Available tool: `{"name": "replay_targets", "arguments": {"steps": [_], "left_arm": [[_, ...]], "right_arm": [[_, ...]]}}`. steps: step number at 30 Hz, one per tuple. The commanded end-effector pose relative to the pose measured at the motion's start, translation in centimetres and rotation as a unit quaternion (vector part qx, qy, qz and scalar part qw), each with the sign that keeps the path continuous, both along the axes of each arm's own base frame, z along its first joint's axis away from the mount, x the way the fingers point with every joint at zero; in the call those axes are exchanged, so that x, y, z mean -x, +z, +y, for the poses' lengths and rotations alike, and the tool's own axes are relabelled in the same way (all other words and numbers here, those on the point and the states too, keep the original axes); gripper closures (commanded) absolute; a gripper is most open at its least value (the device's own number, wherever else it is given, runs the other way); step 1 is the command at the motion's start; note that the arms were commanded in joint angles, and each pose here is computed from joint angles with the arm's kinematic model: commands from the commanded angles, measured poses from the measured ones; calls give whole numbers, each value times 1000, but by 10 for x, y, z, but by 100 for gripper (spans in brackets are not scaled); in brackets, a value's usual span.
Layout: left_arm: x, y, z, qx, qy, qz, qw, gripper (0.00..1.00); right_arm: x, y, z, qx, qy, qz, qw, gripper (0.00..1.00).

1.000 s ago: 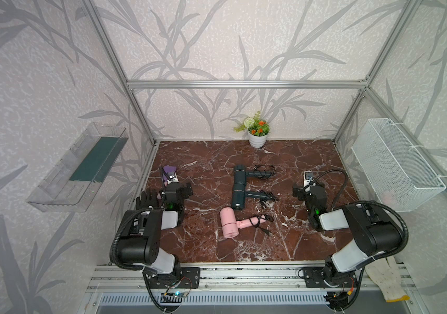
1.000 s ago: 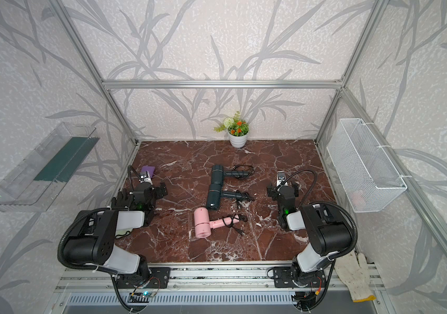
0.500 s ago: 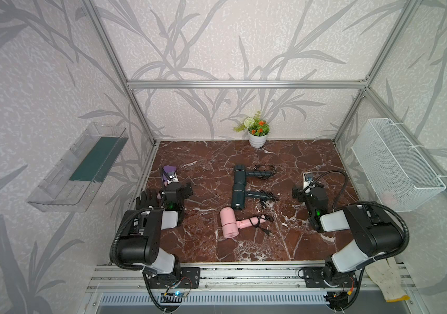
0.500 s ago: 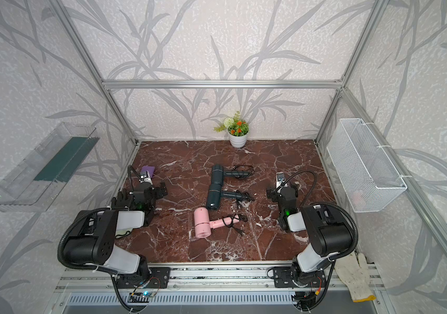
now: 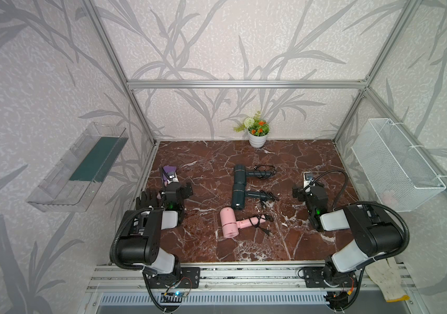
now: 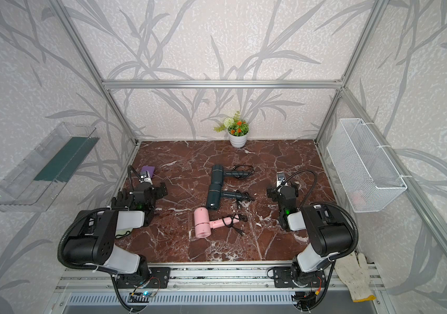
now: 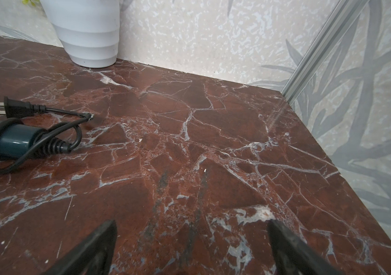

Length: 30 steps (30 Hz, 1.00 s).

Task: Wrap the cord around the hair dryer
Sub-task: Reset both arms

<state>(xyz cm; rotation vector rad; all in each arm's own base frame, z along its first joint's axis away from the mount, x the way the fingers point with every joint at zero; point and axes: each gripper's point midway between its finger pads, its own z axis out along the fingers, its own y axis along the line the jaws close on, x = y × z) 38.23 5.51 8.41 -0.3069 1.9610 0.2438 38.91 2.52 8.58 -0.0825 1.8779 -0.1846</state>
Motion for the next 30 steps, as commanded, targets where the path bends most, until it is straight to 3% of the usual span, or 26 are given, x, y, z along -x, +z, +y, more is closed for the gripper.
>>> {"name": "replay_targets", "arguments": {"steps": [1,4,6,8,9,10,11,12,14,17,30], "left_arm": [[-6,10,-1,-8,-6,-13,1000,1],[-7,10,-1,-8,-6,-14,1000,1],[-6,10,-1,-8,-7,-13,1000,1],[-6,10,-1,-8,-6,-13,1000,1],[-6,10,-1,-8,-6,-13,1000,1],[-6,10,-1,-8,-6,-13,1000,1],[-6,10,-1,-8,-6,-14,1000,1],[-6,10,-1,-8,-7,-14,1000,0],[-6,9,-1,-8,-6,-13,1000,1],[-6,10,-1,-8,-6,-13,1000,0],[-6,10,-1,-9,-6,-13,1000,1]], "right_arm": [[-5,10,-2,-8,-7,-15,1000,1],[-5,11,2,-6,4,-17,1000,1],[1,13,24,-1,74,-32,997,1],[-1,14,-3,2,-22,-34,999,1],[-1,13,-10,-7,-34,-25,999,1],[-2,11,4,-9,8,-16,1000,1],[1,9,29,-2,94,-14,996,1],[5,12,29,-1,95,-31,995,1],[3,14,-6,-9,-17,-41,999,1],[-4,12,4,-13,18,-23,1000,1],[-4,11,0,-9,1,-17,1000,1]]}}
